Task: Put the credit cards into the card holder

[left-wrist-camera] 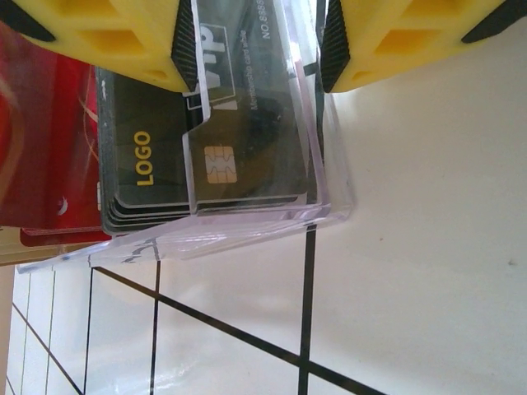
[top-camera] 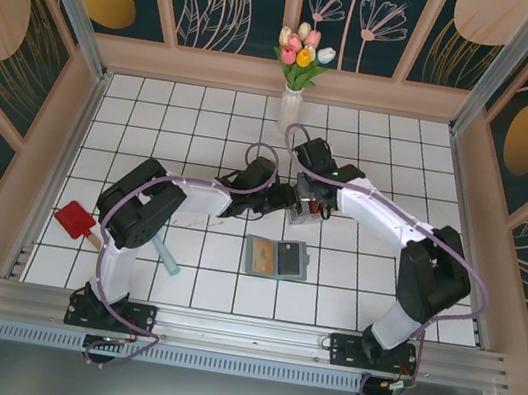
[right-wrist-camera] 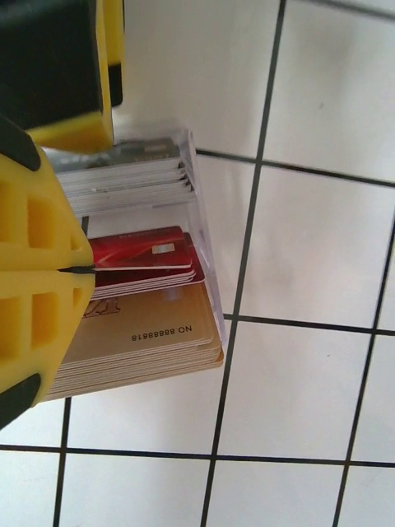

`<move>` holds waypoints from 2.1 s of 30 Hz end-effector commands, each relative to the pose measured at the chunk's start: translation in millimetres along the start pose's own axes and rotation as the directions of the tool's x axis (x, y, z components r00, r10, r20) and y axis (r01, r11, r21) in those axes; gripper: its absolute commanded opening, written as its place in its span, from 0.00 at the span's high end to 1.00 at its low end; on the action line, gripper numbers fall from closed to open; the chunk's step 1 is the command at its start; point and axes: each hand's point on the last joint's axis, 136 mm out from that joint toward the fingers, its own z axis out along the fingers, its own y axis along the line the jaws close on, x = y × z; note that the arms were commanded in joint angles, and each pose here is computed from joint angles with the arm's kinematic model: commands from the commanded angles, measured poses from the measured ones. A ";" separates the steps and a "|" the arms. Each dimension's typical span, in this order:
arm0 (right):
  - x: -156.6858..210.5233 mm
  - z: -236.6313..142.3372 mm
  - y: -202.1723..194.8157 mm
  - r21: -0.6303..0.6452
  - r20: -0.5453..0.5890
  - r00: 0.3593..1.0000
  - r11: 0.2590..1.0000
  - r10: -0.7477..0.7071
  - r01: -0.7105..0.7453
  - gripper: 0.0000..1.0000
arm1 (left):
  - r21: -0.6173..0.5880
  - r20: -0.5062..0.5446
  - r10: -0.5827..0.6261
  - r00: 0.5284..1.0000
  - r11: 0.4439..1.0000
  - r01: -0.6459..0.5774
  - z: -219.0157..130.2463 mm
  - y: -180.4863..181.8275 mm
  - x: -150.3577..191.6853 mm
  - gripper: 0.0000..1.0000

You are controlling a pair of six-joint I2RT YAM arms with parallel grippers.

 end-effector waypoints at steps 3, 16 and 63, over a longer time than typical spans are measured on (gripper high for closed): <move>-17.4 -38.3 -0.1 -0.139 0.053 0.989 0.982 0.138 -0.129 0.99 | 0.037 0.024 0.045 0.999 0.998 -0.046 -24.9 -17.3 -6.4 0.50; -42.7 -103.9 -10.3 -0.641 0.015 0.896 0.692 0.443 -0.332 0.99 | 0.393 0.205 0.064 0.977 0.909 -0.142 -126.3 -102.0 -29.3 0.28; -0.6 -100.5 -5.7 -0.739 -0.104 0.912 0.583 0.397 -0.338 0.96 | 0.454 0.090 0.013 0.996 0.890 -0.052 -132.8 -89.9 -15.8 0.48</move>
